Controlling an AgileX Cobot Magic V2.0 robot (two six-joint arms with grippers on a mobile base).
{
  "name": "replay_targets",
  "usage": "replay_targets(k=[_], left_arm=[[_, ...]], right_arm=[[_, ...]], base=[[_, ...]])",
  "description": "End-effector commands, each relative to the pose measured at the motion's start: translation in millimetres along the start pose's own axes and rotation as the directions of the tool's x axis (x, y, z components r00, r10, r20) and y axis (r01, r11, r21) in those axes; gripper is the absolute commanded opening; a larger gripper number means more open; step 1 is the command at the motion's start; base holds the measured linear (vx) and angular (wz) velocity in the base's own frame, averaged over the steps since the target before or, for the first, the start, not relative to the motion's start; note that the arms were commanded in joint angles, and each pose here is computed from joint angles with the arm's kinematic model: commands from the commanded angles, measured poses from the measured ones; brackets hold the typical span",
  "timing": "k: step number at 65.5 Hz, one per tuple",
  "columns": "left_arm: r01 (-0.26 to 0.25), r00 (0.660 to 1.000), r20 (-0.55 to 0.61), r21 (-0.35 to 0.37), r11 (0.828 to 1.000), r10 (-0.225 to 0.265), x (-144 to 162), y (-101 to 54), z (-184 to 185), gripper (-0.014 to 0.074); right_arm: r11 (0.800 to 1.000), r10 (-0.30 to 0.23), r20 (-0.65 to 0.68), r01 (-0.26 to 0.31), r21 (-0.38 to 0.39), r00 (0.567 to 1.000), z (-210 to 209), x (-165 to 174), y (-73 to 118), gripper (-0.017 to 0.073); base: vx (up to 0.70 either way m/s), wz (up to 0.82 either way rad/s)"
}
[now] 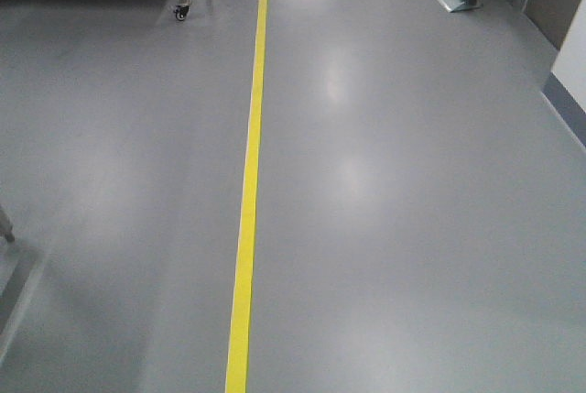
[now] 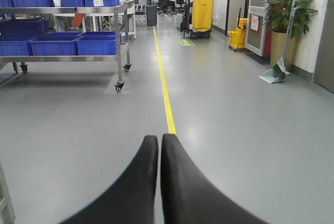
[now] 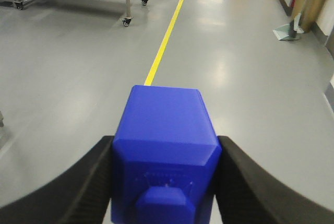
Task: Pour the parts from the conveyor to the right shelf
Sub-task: 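Drive down the aisle toward the shelf of blue bins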
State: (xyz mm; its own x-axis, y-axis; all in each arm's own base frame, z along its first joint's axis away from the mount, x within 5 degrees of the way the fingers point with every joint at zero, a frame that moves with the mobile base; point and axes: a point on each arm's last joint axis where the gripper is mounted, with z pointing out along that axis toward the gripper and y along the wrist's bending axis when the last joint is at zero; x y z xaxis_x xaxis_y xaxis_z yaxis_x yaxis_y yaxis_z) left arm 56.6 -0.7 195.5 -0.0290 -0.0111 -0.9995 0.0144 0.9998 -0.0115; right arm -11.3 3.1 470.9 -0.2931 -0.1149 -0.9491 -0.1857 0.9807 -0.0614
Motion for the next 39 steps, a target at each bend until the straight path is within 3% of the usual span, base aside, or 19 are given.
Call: replay_targets(k=[1,39], left_arm=[[0.014,0.993,0.117,0.002,1.0,-0.015,-16.6,-0.2,-2.9,-0.0006],[0.014,0.993,0.117,0.002,1.0,-0.015,-16.6,-0.2,-2.9,-0.0006]], right_arm=[[1.0,-0.003,0.083,0.002,0.012,0.997,0.8,-12.5,-1.5,-0.0005],[1.0,-0.003,0.082,0.002,0.012,0.997,0.8,-12.4,-1.5,-0.0005]], base=[[0.82,0.08],[0.83,0.06]])
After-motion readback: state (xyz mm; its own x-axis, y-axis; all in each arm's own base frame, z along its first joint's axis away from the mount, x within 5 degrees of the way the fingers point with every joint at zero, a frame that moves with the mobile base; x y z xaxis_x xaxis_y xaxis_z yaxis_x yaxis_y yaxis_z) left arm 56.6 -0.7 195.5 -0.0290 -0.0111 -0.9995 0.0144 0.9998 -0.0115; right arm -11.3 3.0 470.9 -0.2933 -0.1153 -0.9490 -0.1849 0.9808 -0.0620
